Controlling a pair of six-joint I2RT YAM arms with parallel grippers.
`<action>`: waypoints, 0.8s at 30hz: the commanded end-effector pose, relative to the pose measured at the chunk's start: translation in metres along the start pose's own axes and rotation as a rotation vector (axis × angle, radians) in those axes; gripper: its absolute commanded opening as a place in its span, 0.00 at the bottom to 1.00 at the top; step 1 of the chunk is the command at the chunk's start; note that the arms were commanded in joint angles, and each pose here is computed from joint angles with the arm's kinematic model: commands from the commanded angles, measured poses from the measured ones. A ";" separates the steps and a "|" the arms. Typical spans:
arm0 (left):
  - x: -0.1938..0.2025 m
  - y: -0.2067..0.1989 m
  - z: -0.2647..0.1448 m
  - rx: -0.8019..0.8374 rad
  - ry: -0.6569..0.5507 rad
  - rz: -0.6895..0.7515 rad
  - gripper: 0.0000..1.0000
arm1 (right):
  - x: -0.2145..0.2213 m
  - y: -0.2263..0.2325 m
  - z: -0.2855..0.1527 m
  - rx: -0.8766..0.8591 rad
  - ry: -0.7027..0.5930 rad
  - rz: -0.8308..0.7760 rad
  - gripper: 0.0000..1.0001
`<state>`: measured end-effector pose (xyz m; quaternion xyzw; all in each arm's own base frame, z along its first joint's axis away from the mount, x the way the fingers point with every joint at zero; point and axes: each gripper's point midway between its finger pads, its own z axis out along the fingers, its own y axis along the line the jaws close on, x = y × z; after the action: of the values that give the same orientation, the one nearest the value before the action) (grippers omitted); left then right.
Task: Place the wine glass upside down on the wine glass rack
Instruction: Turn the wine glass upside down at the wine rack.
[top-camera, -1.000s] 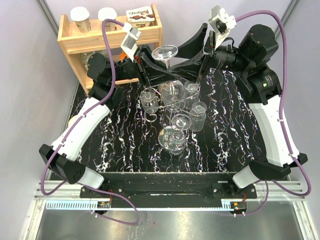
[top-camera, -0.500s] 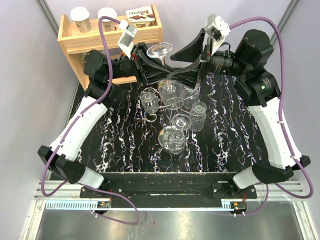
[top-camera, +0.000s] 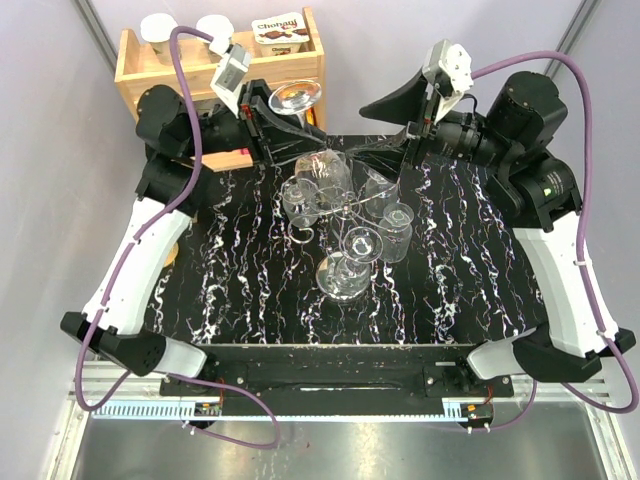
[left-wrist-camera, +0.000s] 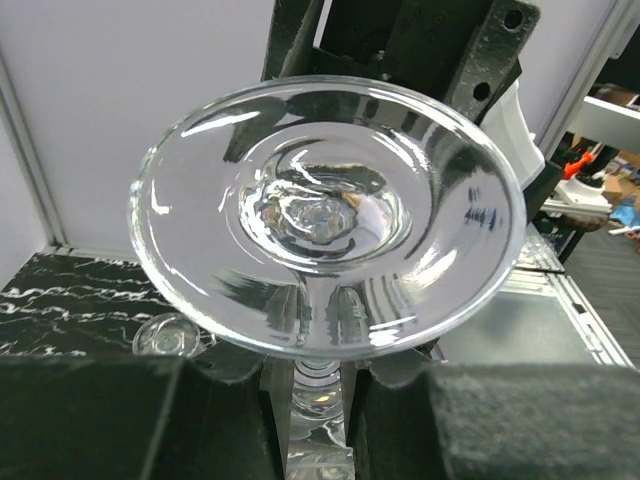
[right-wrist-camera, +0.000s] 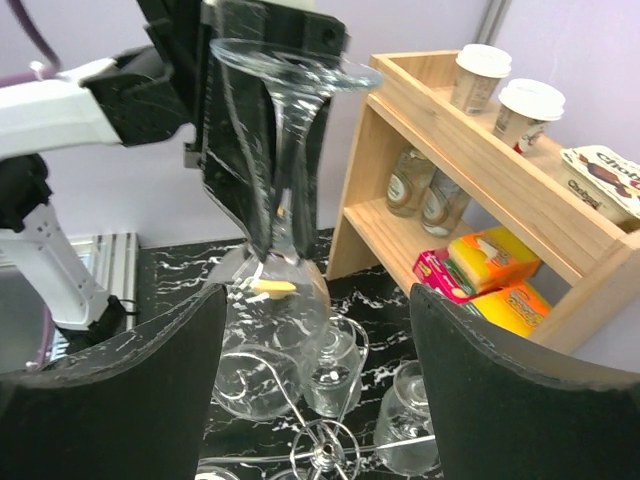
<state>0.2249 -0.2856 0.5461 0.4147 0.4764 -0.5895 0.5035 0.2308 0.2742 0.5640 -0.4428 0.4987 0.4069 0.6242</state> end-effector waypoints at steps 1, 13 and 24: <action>-0.029 -0.036 -0.017 -0.001 -0.017 0.160 0.00 | 0.004 -0.012 -0.008 0.085 0.017 -0.052 0.80; -0.012 -0.064 -0.041 -0.046 0.076 0.191 0.00 | 0.048 -0.035 -0.004 0.158 0.117 -0.058 0.81; 0.033 -0.102 -0.067 -0.023 0.151 0.213 0.00 | 0.111 -0.032 -0.011 0.109 0.273 -0.099 0.82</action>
<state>0.1350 -0.2286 0.5277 0.4718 0.4897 -0.5118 0.5250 0.2821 0.2703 0.4641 -0.4596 0.5889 0.3100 0.5882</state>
